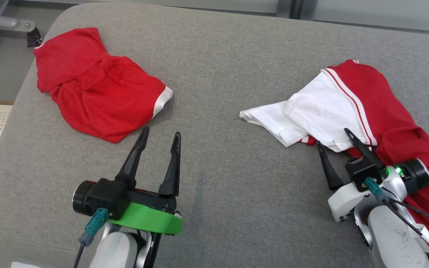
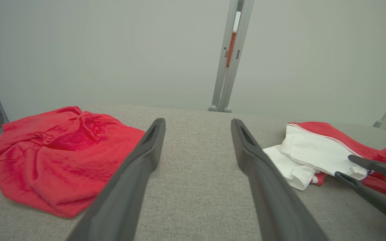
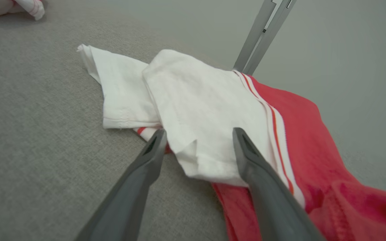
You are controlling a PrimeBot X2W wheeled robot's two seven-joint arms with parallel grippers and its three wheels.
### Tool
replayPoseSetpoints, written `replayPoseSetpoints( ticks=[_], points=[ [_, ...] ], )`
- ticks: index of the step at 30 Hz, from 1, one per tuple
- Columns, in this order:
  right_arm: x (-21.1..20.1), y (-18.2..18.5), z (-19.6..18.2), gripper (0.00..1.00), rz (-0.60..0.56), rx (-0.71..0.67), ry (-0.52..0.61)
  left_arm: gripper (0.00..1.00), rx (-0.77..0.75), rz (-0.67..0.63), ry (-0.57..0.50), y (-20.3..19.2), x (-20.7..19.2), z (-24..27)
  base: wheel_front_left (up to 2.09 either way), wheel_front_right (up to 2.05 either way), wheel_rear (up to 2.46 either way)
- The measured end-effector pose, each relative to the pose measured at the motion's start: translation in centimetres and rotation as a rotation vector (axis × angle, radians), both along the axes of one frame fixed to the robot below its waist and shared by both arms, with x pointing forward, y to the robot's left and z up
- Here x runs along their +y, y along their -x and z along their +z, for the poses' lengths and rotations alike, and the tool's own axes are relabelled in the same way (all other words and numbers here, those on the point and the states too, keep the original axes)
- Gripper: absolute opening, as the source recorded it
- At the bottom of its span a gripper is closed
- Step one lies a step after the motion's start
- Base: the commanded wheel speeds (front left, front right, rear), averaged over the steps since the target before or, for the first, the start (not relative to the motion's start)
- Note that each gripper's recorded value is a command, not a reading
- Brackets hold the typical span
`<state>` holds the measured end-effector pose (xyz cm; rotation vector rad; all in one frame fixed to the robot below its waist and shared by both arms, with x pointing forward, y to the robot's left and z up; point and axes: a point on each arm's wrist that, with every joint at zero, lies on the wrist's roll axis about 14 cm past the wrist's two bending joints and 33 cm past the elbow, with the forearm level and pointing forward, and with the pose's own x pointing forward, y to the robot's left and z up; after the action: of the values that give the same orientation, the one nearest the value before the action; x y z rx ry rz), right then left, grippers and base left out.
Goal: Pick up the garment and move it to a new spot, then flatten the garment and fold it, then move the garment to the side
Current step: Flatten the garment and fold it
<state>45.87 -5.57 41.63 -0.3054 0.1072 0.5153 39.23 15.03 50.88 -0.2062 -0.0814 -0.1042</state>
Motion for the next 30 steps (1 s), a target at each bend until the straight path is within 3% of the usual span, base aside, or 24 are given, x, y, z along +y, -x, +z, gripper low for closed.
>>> replayPoseSetpoints(
  ticks=[2,3,4,5,6,17,21,30],
  points=[
    [-0.1,-0.2,-0.3,1.0,-0.002,0.006,0.007,1.0,0.007,0.004,-0.002,0.0,0.1,-0.2,0.0,0.0,0.0],
    [-0.2,-0.3,-0.6,0.57,-0.003,0.01,0.012,1.0,0.009,0.005,-0.002,0.0,0.2,-0.3,0.0,0.0,0.0],
    [-0.2,-0.3,-0.7,0.4,-0.005,0.014,0.014,1.0,0.011,0.006,-0.003,0.0,0.2,-0.3,0.0,0.0,0.0],
    [-0.2,-0.3,-0.7,0.06,-0.006,0.015,0.014,1.0,0.011,0.006,-0.003,0.0,0.2,-0.3,0.0,0.0,0.0],
    [-0.4,-0.5,-0.6,0.0,-0.012,0.013,0.012,1.0,0.01,0.005,-0.003,-0.1,0.1,-0.3,0.0,0.0,0.0],
    [-2.5,-1.8,3.9,0.0,-0.1,-0.103,-0.057,1.0,-0.003,-0.017,-0.002,-0.2,-0.6,0.1,0.0,0.0,0.0],
    [-4.9,-2.7,5.2,0.0,-0.184,-0.123,-0.118,1.0,-0.006,-0.035,0.002,-0.4,-1.2,0.1,0.0,0.0,0.0],
    [-11.3,-10.1,10.3,0.0,-0.321,-0.192,-0.118,1.0,0.011,-0.063,-0.003,-1.6,-1.8,-0.7,0.0,0.0,0.0]
  ],
)
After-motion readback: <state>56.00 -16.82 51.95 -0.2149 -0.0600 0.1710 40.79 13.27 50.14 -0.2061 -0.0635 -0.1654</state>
